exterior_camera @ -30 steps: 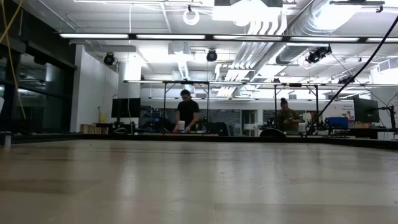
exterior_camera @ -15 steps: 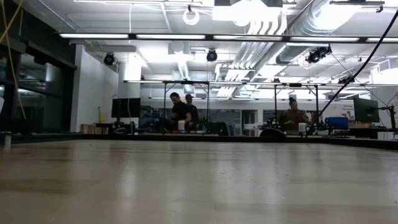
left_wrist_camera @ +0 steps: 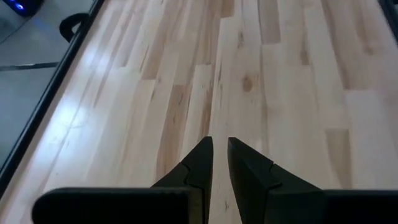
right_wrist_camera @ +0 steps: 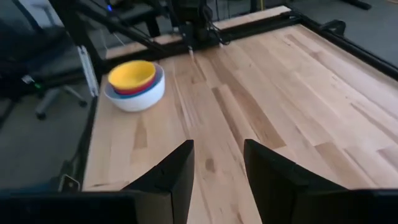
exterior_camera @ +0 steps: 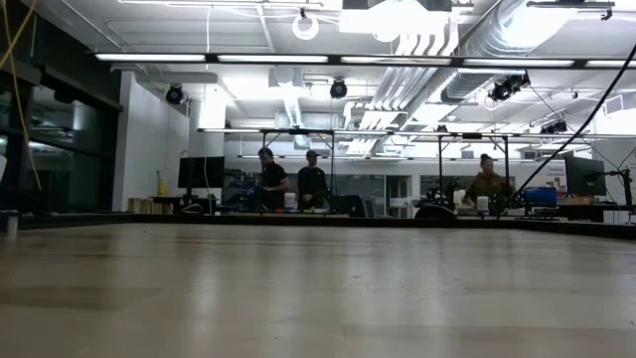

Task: Nest bowls inside each other
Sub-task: Return to Home Position

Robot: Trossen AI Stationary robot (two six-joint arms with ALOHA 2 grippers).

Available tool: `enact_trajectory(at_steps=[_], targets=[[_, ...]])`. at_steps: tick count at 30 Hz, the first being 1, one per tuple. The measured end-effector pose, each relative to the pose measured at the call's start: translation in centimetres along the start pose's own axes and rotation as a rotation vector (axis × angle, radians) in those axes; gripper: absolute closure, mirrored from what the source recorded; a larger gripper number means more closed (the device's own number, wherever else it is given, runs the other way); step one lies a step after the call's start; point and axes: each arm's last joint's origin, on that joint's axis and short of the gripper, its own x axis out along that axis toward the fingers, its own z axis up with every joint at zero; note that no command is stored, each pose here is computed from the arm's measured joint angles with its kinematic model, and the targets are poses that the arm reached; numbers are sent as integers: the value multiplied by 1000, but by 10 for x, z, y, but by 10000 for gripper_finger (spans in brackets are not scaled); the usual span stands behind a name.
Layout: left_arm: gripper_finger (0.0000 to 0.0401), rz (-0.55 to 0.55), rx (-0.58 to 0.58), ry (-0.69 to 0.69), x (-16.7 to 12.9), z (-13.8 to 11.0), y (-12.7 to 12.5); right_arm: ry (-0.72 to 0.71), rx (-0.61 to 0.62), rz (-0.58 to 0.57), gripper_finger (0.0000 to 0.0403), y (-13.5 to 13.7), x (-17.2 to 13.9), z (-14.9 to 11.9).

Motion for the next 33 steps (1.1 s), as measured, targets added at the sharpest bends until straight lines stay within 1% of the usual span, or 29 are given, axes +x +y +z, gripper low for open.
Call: enact_trajectory(at_steps=[4, 8, 14, 18, 26, 30, 33], targets=[[352, -15, 1, 4, 9, -16, -1, -56, 34, 51, 270, -13, 0, -12], [352, -84, 23, -6, 19, -33, -4, -95, 37, 76, 270, -22, -1, -18], [352, -183, 65, -44, 30, -60, -1, -135, 30, 122, 270, -27, 0, -26], [352, -222, 62, -72, 30, -74, 6, -166, 26, 158, 270, -30, 0, -29], [352, -299, 2, -127, 24, -92, 23, -190, 52, 198, 270, -45, 1, -48], [352, -322, -15, -148, 21, -96, 29, -211, 69, 222, 270, -55, 2, -60], [352, -333, -38, -171, 18, -95, 32, -228, 85, 261, 270, -62, 2, -69]])
